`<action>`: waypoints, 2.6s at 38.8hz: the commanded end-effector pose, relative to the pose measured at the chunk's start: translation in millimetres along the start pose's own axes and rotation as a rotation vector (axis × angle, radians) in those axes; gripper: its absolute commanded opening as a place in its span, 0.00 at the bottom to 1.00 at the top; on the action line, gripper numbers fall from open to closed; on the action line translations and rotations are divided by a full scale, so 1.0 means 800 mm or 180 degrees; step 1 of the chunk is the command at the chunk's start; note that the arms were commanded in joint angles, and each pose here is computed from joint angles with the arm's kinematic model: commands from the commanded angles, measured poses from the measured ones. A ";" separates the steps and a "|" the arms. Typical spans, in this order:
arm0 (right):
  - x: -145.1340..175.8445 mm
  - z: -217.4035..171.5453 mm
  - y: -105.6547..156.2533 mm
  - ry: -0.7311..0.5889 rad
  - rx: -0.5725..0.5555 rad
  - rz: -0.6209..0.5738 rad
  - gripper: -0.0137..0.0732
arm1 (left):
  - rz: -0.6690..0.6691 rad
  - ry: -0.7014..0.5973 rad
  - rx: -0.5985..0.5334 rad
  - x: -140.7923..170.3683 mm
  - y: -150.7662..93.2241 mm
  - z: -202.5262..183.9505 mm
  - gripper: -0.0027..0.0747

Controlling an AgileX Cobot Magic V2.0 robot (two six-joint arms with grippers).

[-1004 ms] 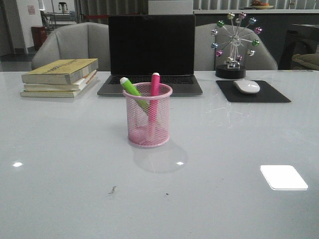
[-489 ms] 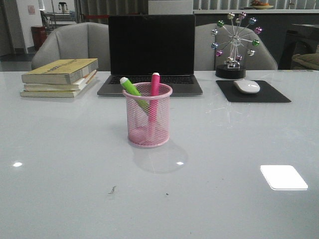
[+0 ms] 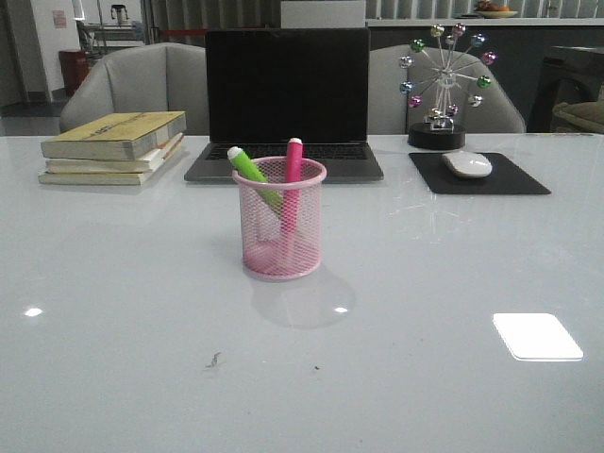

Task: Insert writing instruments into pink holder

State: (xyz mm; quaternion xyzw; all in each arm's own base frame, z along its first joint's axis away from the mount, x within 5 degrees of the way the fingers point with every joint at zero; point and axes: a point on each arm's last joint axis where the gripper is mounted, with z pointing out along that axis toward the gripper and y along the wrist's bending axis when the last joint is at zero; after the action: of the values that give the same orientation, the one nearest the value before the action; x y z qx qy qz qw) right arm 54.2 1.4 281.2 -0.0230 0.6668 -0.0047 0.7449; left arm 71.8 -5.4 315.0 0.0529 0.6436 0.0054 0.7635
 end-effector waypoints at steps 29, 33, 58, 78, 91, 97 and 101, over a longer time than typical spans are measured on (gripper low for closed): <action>0.085 -0.009 0.004 -0.0206 0.0014 -0.0016 0.19 | -0.0042 -0.0459 -0.0051 0.100 -0.008 -0.044 0.15; 0.087 -0.009 0.004 -0.0151 0.0013 -0.0016 0.19 | -0.0044 -0.0395 -0.0045 0.102 -0.009 -0.044 0.15; 0.103 -0.009 0.004 0.0300 0.0004 -0.0015 0.19 | -0.0128 0.0005 -0.0011 0.116 -0.010 -0.043 0.15; 0.103 -0.009 0.004 0.0300 0.0004 -0.0015 0.19 | -0.0127 0.0006 -0.0018 0.116 -0.010 -0.043 0.15; 0.103 -0.009 0.004 0.0300 0.0004 -0.0015 0.19 | -0.0125 0.0007 -0.0030 0.116 -0.010 -0.043 0.15; 0.103 -0.009 0.004 0.0300 0.0004 -0.0015 0.19 | -0.0125 0.0007 -0.0030 0.116 -0.010 -0.043 0.15; 0.103 -0.009 0.004 0.0300 0.0004 -0.0015 0.19 | -0.0125 0.0007 -0.0030 0.116 -0.010 -0.043 0.15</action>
State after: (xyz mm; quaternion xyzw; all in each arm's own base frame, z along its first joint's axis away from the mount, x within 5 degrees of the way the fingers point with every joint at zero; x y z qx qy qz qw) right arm 56.7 1.5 190.4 -0.0246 0.7336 -0.0041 0.6792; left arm 55.8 -3.9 210.2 0.0455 0.6814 -0.0019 0.7305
